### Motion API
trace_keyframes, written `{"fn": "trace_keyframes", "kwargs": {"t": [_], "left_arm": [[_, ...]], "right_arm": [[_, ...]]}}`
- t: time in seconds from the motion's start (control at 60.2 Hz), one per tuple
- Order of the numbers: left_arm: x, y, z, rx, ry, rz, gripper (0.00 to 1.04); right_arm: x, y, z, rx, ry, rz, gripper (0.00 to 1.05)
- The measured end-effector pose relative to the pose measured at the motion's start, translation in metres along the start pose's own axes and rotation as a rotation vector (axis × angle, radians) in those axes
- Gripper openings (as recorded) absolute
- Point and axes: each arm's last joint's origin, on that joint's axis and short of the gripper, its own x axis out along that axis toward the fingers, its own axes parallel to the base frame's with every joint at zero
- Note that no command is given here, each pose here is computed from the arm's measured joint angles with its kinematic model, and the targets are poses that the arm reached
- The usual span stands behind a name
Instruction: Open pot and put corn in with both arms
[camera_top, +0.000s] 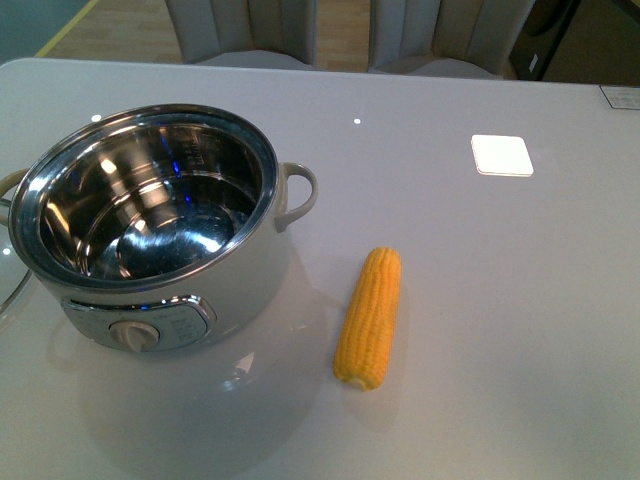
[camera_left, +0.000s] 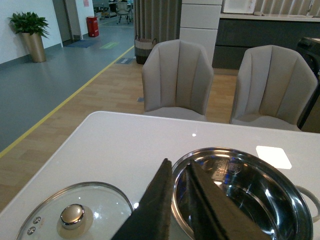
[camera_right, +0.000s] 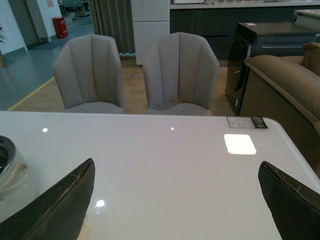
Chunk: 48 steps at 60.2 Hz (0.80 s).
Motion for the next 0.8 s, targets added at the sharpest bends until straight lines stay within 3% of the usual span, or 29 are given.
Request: {"fn": "trace_keyframes", "kwargs": {"t": [0.581, 0.631, 0.714, 0.797], "left_arm": [[-0.012, -0.016, -0.008, 0.004, -0.015, -0.005, 0.04], [-0.016, -0.016, -0.011, 0.005, 0.013, -0.005, 0.04], [-0.021, -0.016, -0.011, 0.005, -0.006, -0.005, 0.04], [-0.022, -0.016, -0.011, 0.005, -0.008, -0.005, 0.04]], "right_arm": [[0.0, 0.0, 0.0, 0.0, 0.0, 0.0, 0.96], [0.0, 0.001, 0.0, 0.068, 0.131, 0.045, 0.96], [0.005, 0.0, -0.001, 0.261, 0.541, 0.01, 0.96], [0.013, 0.0, -0.007, 0.374, 0.68, -0.048, 0.96]]}}
